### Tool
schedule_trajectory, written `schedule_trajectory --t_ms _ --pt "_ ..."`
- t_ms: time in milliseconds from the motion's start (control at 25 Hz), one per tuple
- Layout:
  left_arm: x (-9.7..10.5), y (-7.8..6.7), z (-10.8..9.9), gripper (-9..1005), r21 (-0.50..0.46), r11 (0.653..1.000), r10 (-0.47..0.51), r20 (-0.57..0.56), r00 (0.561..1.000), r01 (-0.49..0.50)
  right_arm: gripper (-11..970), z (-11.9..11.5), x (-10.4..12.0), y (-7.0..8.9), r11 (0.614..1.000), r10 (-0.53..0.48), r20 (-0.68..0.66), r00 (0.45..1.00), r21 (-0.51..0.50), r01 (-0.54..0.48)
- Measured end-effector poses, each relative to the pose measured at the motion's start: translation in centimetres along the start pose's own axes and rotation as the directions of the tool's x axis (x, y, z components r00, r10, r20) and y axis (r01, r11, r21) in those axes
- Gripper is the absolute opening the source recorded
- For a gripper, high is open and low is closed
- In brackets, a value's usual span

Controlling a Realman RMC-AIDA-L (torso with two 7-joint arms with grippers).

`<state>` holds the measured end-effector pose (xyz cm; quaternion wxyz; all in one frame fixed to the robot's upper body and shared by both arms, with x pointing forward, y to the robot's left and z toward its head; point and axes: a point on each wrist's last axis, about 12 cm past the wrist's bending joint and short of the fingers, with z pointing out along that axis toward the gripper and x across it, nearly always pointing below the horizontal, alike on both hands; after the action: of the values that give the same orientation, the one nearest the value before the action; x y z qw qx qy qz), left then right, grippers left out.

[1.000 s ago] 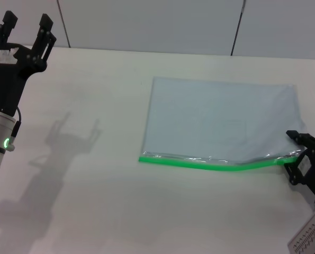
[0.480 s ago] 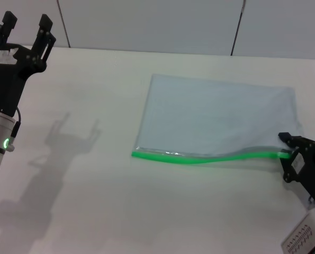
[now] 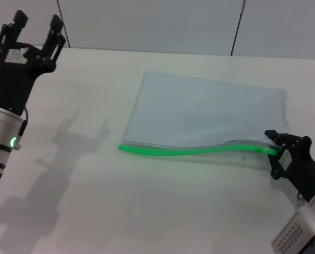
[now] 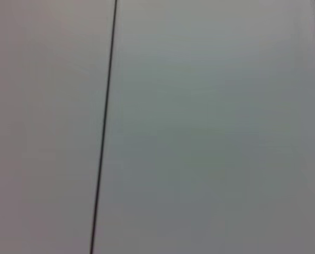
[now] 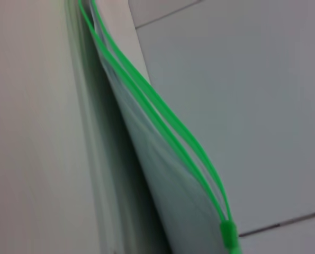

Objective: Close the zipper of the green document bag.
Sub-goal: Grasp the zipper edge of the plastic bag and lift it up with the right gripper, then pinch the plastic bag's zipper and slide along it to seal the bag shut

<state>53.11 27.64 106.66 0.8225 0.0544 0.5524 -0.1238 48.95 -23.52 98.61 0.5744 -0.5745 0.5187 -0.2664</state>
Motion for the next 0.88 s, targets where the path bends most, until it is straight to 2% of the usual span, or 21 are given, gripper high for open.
schedule_trajectory --t_ms 360,400,480,760,880 --pt "1.2 -1.9 1.7 759 0.156 0.987 0.044 -0.096 0.994 -0.029 52 1.2 -1.0 -0.7 0.999 -0.032 0.073 0.997 0.0 0.032" --pt "1.5 -2.7 2.2 759 0.219 0.974 0.079 -0.118 0.99 -0.052 52 1.3 -1.1 -0.7 1.0 -0.03 0.074 0.997 0.002 0.03" --pt "1.9 -3.6 2.7 759 0.282 0.957 0.113 -0.135 0.984 -0.071 52 1.7 -1.2 -1.0 1.0 -0.031 0.079 0.996 0.008 0.03" --pt "2.9 -6.8 3.3 758 0.536 0.832 0.255 -0.147 0.956 -0.14 52 3.2 -2.3 -1.6 0.999 -0.034 0.112 0.993 -0.012 0.035" --pt "3.4 -8.4 2.7 758 0.647 0.737 0.339 -0.104 0.935 -0.195 52 3.6 -2.6 -1.6 0.999 -0.033 0.118 0.992 -0.024 0.036"
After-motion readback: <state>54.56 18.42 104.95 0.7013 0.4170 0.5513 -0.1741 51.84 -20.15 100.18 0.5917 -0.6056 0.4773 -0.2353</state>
